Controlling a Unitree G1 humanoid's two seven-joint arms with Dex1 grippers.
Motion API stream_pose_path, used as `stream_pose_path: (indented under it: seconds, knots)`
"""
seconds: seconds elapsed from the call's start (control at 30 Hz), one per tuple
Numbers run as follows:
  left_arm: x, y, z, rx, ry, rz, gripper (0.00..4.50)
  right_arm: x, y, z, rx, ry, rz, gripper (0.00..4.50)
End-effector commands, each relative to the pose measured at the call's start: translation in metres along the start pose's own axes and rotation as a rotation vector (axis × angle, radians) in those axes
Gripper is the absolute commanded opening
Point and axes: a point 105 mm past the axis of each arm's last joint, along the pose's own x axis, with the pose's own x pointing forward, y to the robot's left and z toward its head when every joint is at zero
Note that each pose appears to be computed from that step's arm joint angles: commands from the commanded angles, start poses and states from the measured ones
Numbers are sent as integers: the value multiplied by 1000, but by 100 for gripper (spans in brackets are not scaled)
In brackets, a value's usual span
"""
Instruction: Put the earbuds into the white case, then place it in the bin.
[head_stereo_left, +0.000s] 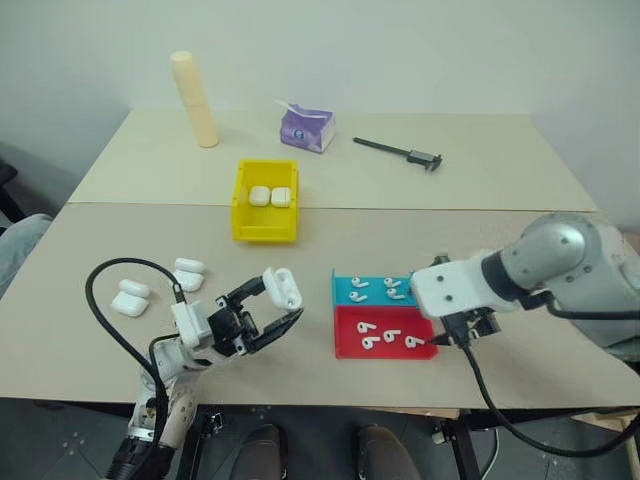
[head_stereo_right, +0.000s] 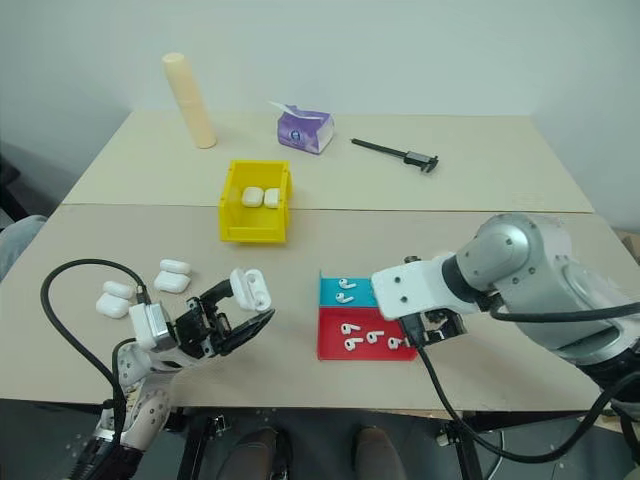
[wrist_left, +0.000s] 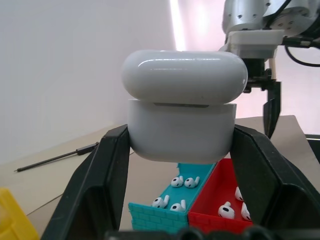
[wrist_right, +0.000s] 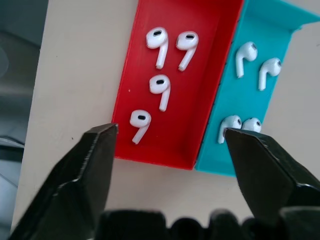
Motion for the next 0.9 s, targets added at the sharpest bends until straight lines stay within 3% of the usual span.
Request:
stream_pose_path:
  seconds: [0.03,0.13,0.27,0.9]
  knots:
    - [-4,-1,4,67,0,-8,274,0,-5,1,6,23,-35,331]
    - [-3,0,6,72,-6,28,274,4,-1,2,10,22,-17,331]
    - [-2,-3,9,70,-15,36,274,15,4,-3,14,49,-4,241]
    - [-4,-11,5,81,42,33,274,49,10,-15,-4,103,46,241]
